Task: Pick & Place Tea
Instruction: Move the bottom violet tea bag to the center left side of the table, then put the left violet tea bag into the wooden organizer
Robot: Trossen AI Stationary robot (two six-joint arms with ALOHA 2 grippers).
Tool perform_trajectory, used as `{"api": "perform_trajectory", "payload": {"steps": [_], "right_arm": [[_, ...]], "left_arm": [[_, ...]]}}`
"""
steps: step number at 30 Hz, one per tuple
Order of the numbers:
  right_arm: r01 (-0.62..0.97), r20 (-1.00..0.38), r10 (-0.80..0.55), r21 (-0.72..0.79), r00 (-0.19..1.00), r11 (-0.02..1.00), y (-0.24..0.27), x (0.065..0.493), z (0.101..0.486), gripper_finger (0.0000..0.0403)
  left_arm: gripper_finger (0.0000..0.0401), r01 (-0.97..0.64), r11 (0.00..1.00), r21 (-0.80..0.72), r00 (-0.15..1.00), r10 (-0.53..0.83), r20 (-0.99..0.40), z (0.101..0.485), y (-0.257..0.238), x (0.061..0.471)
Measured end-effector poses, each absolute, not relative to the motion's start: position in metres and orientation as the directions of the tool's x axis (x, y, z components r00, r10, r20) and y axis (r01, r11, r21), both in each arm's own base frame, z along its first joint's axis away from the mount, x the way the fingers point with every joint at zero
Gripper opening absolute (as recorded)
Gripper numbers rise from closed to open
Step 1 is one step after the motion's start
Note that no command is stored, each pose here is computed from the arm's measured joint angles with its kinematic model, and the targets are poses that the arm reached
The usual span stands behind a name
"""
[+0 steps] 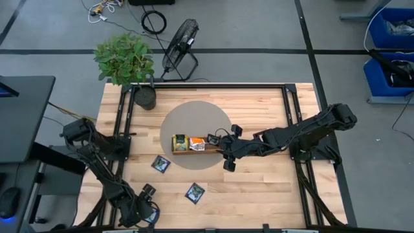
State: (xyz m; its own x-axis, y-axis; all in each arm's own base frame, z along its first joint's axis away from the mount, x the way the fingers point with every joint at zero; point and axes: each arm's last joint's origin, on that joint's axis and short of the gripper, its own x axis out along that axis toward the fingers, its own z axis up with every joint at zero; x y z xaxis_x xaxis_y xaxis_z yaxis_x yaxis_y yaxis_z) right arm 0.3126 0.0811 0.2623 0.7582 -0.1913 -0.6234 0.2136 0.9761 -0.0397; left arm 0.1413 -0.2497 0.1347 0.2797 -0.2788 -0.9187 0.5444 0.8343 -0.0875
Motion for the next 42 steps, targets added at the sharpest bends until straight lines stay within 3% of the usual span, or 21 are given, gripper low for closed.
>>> {"api": "perform_trajectory", "payload": {"steps": [8, 20, 25, 31, 34, 38, 42], "right_arm": [[0.210, -0.623, -0.191, -0.043, 0.759, 0.977, 0.081, 0.313, 0.262, 0.0151], [0.212, -0.623, -0.191, -0.041, 0.758, 0.976, 0.081, 0.313, 0.262, 0.0151], [0.210, -0.623, -0.191, -0.044, 0.758, 0.977, 0.081, 0.313, 0.262, 0.0151], [0.209, -0.633, -0.193, -0.051, 0.750, 0.977, 0.081, 0.312, 0.262, 0.0151], [0.208, -0.634, -0.193, -0.051, 0.749, 0.977, 0.081, 0.311, 0.261, 0.0151], [0.205, -0.635, -0.189, -0.049, 0.749, 0.978, 0.081, 0.311, 0.261, 0.0151], [0.202, -0.636, -0.185, -0.047, 0.749, 0.978, 0.081, 0.311, 0.261, 0.0151]], "left_arm": [[0.0166, 0.463, 0.886, 0.009, 0.299, -0.147, -0.943, 0.131, -0.236, 0.146], [0.0009, 0.395, 0.919, -0.014, 0.269, -0.130, -0.954, 0.130, -0.231, 0.148], [0.0003, 0.382, 0.924, -0.009, 0.270, -0.121, -0.955, 0.131, -0.232, 0.148], [0.0008, 0.331, 0.930, 0.163, 0.264, 0.074, -0.962, 0.151, -0.230, 0.151], [0.0014, 0.325, 0.926, 0.190, 0.298, 0.091, -0.950, 0.165, -0.235, 0.155], [0.0046, 0.349, 0.919, 0.183, 0.315, 0.069, -0.947, 0.168, -0.238, 0.157], [0.0109, 0.338, 0.921, 0.195, 0.310, 0.087, -0.947, 0.161, -0.233, 0.156]]}}
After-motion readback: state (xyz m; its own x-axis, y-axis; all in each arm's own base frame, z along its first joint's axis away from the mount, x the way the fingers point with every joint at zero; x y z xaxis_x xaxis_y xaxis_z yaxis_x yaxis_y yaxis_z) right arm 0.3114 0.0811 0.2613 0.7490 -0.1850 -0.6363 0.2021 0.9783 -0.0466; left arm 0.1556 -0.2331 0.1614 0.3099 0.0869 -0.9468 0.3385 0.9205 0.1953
